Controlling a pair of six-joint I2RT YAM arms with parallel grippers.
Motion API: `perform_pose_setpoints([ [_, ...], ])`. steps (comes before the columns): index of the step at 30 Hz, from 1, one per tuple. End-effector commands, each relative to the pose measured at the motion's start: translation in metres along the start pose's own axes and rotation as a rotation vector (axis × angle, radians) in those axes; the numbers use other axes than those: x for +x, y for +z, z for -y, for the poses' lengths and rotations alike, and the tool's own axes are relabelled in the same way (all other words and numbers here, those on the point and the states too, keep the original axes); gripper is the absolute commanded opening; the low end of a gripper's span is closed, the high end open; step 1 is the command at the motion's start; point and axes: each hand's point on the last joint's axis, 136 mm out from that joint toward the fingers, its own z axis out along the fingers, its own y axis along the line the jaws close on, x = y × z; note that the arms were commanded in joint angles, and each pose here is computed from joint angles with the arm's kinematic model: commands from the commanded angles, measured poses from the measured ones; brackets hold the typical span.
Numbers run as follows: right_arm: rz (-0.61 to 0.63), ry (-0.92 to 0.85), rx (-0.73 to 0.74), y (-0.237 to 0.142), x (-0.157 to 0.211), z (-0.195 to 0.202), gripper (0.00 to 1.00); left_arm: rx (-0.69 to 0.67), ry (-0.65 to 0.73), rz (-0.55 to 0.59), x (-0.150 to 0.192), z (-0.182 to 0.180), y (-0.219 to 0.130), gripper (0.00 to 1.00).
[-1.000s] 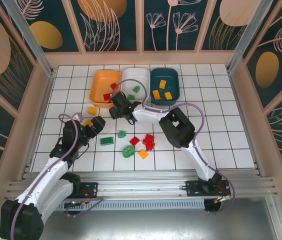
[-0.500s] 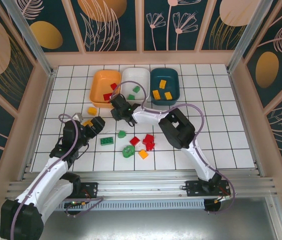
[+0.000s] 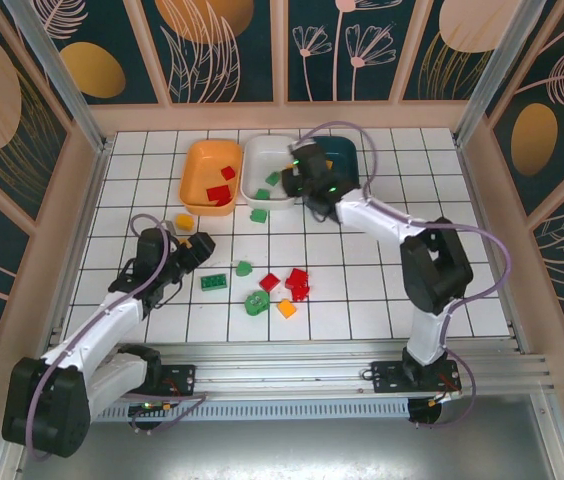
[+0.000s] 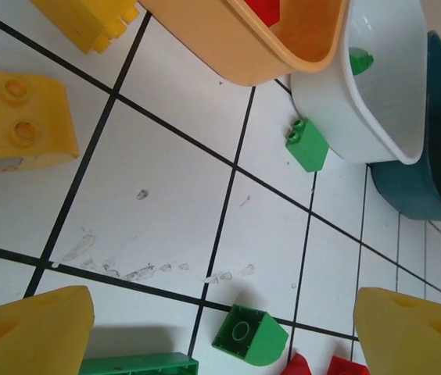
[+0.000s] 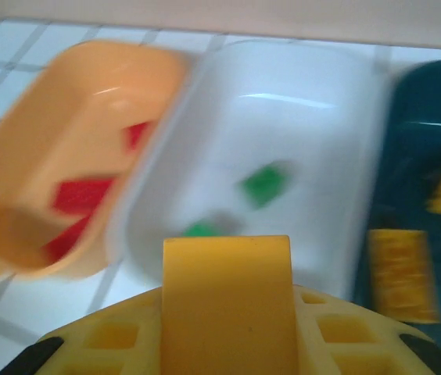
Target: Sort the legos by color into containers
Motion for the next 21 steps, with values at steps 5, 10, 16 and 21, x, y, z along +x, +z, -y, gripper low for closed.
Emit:
perform_pose_setpoints([
  [5, -0.131, 0.080, 0.127, 0.043, 0.032, 0.080, 0.29, -0.168, 0.198, -0.107, 0.019, 0.004, 0.016, 0.85],
  [10, -0.166, 0.105, 0.163, 0.060, 0.033, 0.102, 0.42, -0.236, 0.208, -0.136, 0.026, -0.013, 0.015, 0.85],
  [16, -0.116, 0.121, 0.183, 0.049, 0.014, 0.106, 0.62, -0.304, 0.233, -0.164, 0.031, -0.026, 0.008, 0.87],
  [21, -0.049, 0.136, 0.147, 0.018, -0.001, 0.091, 0.65, -0.330, 0.265, -0.227, 0.050, -0.032, 0.006, 0.98],
])
